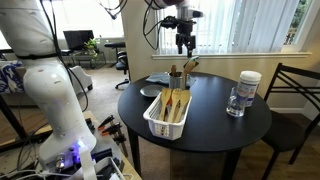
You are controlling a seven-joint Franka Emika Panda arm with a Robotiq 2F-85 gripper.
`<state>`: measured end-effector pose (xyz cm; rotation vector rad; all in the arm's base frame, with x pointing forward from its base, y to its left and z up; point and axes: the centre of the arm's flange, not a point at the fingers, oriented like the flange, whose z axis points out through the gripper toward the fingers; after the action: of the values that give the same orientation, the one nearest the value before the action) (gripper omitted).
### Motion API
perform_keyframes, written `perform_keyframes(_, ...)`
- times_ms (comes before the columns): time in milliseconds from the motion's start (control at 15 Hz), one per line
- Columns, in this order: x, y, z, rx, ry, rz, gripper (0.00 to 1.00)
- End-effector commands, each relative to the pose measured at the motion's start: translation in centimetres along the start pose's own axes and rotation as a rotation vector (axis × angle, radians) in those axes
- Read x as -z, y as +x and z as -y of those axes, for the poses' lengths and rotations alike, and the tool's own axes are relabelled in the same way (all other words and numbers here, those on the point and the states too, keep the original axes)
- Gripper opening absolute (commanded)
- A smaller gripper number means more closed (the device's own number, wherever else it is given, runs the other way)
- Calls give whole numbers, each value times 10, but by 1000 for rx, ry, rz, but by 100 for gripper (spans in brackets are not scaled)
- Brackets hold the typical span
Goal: Remove the wooden spatula from the basket and put in the spoon holder
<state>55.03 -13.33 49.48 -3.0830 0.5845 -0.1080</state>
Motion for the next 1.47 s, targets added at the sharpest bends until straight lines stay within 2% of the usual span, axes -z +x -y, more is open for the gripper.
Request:
perform_keyframes(0,-17,8,15,-131,-46,79,100)
perform_keyframes(267,-44,1,15,-203,-83,182,100)
perform_keyframes(400,-46,-6,13,-83,-39,253,100)
perform_keyframes(467,-51,-5,13,-146,-63,207,100)
perform_keyframes(667,-52,-8,14,-106,-57,231,100)
perform_keyframes(1000,-52,-8,14,-104,-57,232,100)
perform_keyframes(1400,-83,-15,53,-235,-123,208,100)
